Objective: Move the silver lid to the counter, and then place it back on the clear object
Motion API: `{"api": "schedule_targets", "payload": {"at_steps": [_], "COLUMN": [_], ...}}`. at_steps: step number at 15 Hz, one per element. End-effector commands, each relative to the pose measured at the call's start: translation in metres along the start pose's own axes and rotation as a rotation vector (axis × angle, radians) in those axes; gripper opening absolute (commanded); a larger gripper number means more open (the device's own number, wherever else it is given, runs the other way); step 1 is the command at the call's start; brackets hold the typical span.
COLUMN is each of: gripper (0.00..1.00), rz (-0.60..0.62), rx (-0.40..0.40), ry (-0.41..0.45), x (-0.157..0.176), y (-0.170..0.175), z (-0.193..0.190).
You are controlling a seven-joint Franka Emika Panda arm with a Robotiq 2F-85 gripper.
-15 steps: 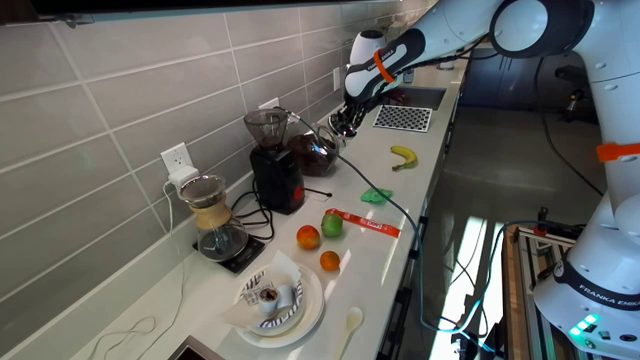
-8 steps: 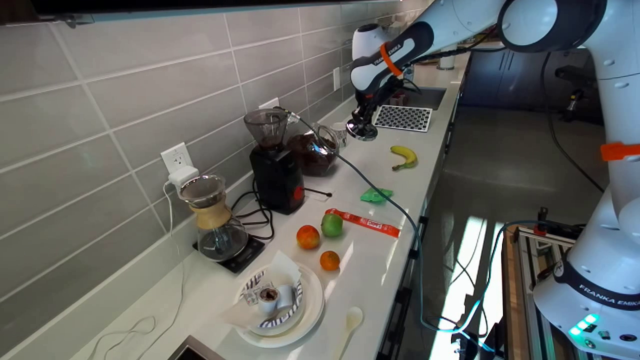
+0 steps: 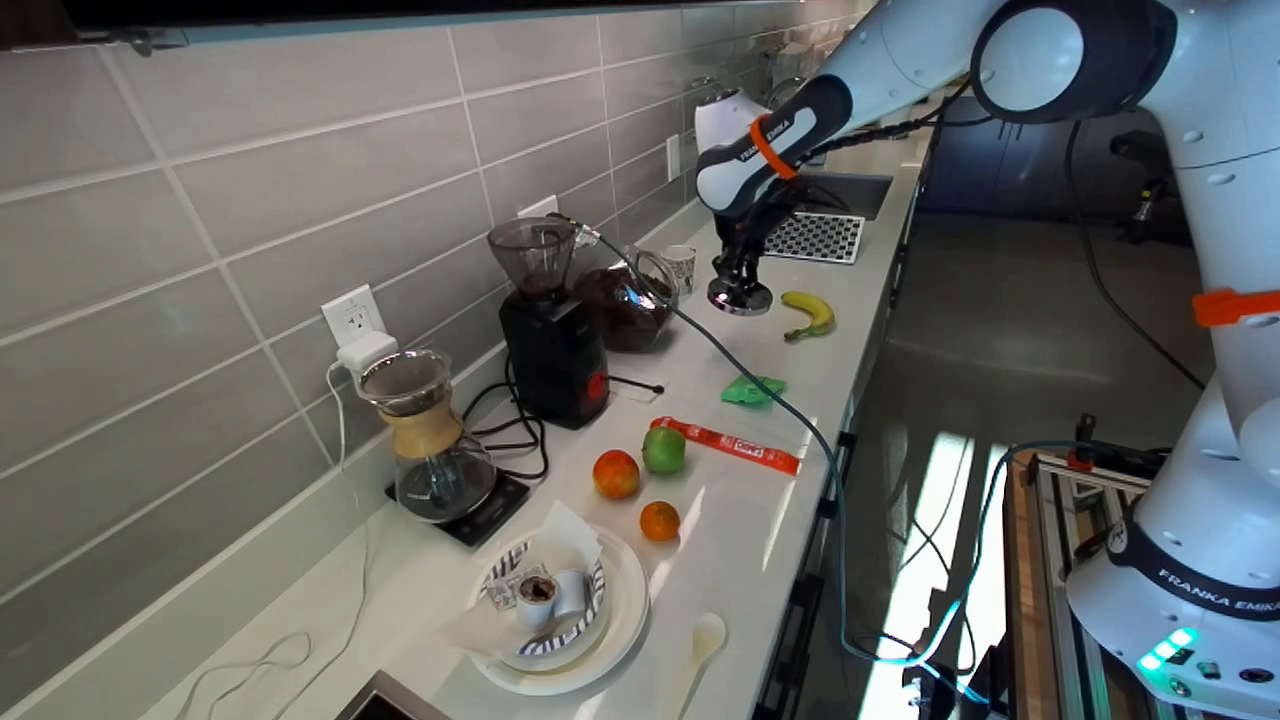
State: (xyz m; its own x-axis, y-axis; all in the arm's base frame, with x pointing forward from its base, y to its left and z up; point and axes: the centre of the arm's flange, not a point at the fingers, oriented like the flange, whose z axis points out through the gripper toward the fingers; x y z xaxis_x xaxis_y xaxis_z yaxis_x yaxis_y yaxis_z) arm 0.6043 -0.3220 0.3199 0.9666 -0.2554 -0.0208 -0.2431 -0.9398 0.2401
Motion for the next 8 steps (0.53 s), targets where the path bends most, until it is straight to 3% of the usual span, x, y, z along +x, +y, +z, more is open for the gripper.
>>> {"api": "schedule_targets", "payload": {"at_steps": [1, 8], "gripper": [0.2, 0.2], "rz": [0.012, 0.059], "rx": [0.007, 0.049], "ry": [-0.045, -0.044], "x": [0.001, 0.0], "y": [-0.013, -0.019], "z": [0.035, 0.081]}}
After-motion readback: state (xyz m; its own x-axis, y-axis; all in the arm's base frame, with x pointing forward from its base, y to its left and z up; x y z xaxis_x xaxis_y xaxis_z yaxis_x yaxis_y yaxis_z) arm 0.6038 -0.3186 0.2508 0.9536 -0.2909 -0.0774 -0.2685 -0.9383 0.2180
